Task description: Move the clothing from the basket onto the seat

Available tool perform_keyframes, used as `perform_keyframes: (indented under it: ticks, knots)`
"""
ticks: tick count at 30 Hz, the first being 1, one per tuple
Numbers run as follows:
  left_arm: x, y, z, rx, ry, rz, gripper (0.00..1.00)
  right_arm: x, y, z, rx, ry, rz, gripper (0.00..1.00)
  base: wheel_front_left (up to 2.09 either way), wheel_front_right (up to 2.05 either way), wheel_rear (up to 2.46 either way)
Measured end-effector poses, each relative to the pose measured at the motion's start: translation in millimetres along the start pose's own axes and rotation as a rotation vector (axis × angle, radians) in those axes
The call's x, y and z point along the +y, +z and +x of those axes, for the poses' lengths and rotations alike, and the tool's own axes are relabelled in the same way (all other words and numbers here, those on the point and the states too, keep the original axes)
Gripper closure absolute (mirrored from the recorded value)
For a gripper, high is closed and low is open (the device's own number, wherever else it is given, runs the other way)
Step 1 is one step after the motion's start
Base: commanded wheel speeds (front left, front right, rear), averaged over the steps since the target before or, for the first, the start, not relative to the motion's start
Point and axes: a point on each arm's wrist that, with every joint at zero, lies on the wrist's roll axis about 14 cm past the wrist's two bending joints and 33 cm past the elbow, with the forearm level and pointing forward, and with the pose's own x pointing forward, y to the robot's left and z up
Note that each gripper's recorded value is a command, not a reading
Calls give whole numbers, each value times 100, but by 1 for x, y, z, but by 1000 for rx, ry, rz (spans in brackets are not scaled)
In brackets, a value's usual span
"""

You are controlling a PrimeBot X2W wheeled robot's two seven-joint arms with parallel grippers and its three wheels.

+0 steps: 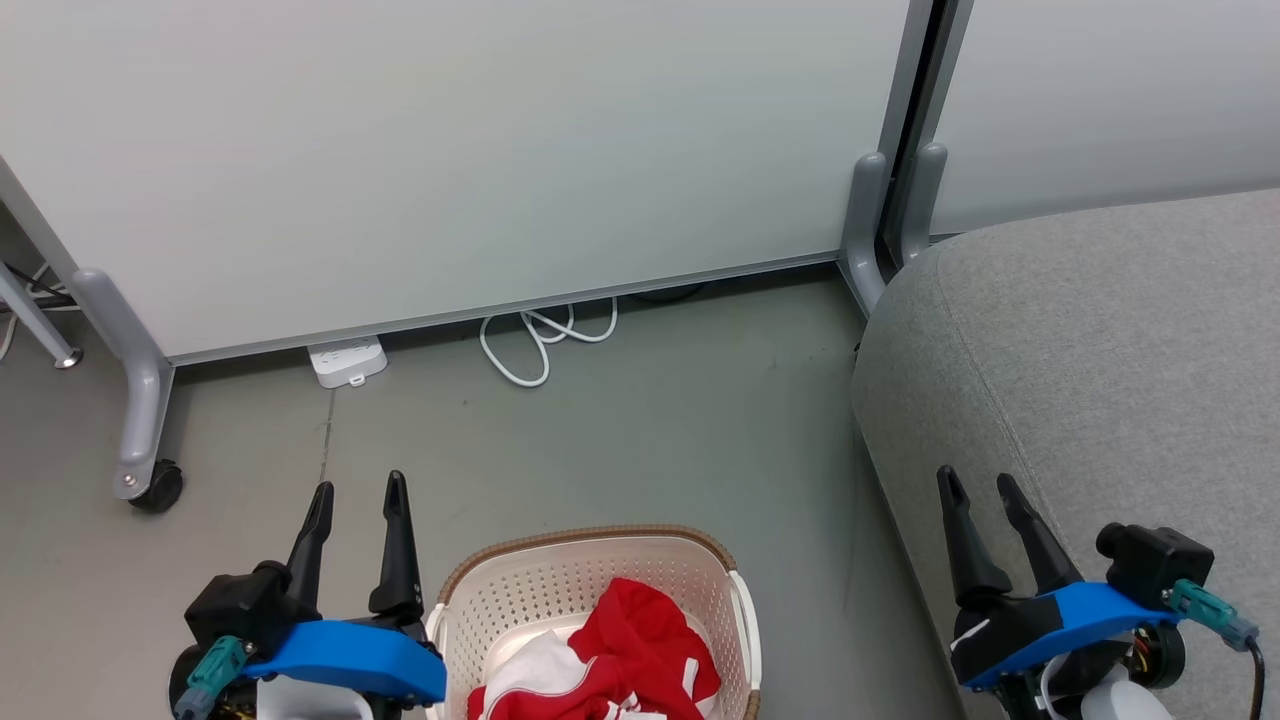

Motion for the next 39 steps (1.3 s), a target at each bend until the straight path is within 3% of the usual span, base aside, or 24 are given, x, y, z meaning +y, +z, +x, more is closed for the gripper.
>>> perform_keyframes:
  ticks: [39]
  knots:
    - [-2,-16,-2,21,-21,152,0,7,6,5,-34,46,-245,0,0,0,0]
